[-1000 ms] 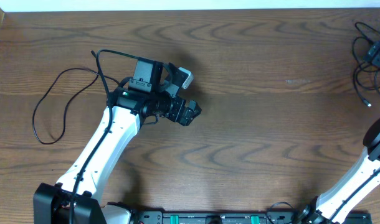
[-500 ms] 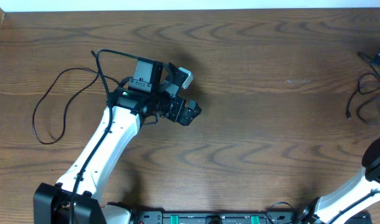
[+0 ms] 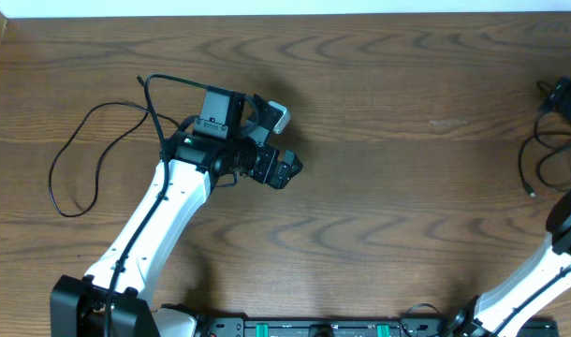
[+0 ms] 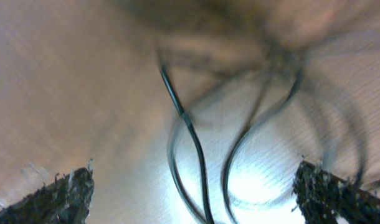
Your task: Untangle cables
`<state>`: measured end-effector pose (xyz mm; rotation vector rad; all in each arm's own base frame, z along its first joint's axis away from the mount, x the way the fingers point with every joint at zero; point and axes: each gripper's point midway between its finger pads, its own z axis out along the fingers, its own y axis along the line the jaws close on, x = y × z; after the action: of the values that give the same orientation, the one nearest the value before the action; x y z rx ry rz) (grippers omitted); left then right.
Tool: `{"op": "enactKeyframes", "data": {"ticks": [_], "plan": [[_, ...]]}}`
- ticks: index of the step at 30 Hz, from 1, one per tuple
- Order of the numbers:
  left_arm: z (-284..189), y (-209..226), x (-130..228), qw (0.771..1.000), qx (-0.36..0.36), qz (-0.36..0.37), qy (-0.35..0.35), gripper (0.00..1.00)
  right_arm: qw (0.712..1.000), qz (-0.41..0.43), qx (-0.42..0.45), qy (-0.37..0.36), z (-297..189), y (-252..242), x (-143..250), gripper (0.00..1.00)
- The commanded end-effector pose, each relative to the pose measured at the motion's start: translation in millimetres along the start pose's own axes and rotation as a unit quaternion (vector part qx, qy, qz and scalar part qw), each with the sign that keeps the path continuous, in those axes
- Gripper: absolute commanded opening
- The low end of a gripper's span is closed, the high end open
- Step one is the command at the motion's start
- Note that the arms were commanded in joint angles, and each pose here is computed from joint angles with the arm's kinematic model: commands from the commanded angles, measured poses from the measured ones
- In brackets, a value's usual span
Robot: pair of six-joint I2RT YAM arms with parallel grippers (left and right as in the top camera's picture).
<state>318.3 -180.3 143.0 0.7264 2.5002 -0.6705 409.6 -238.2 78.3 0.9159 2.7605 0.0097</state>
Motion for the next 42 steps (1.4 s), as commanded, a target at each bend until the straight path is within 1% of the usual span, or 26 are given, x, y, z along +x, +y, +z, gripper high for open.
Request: {"op": "enactKeyframes", "data": {"ticks": [1,6,9,10,15,21,25,28,32,36,42], "plan": [[1.8,-1.2,-2.8,1.0,0.005,0.006,-0.001,0.98,0.997,0.025,-0.001,0.079,18.5,-2.9,34.4,0.99],[1.8,-1.0,-4.1,1.0,0.004,0.008,-0.004,0.98,0.985,0.04,0.008,0.169,5.1,-14.2,77.7,0.99],[1.8,-1.0,-4.0,1.0,0.004,0.007,-0.003,0.98,0.975,0.012,-0.049,0.215,-4.3,-3.0,97.7,0.99],[1.8,-1.0,-4.0,1.0,0.004,0.007,-0.003,0.98,0.969,0.001,-0.085,0.23,-9.7,6.2,105.1,0.99],[1.8,-1.0,-3.9,1.0,0.005,0.007,-0.003,0.98,0.955,-0.007,-0.14,0.261,-21.8,22.7,119.2,0.99],[1.8,-1.0,-3.9,1.0,0.005,0.007,-0.003,0.98,0.955,-0.014,-0.143,0.261,-22.3,23.1,119.8,0.99],[1.8,-1.0,-3.9,1.0,0.005,0.007,-0.003,0.98,0.964,-0.028,-0.102,0.243,-14.0,9.5,112.2,0.99],[1.8,-1.0,-3.9,1.0,0.005,0.007,-0.003,0.98,0.97,-0.014,-0.035,0.242,-10.2,-10.7,110.6,0.99],[1.8,-0.9,-4.5,1.0,0.004,0.008,-0.004,0.98,0.972,-0.004,0.038,0.23,-7.7,-35.5,105.2,0.99],[1.8,-0.9,-4.9,1.0,0.004,0.008,-0.005,0.98,0.972,0.001,0.09,0.218,-7.6,-53.7,99.7,0.99],[1.9,-0.8,-4.8,1.0,0.004,0.016,-0.005,0.98,0.978,-0.001,0.1,0.185,-0.2,-57.1,84.8,0.99]]}}
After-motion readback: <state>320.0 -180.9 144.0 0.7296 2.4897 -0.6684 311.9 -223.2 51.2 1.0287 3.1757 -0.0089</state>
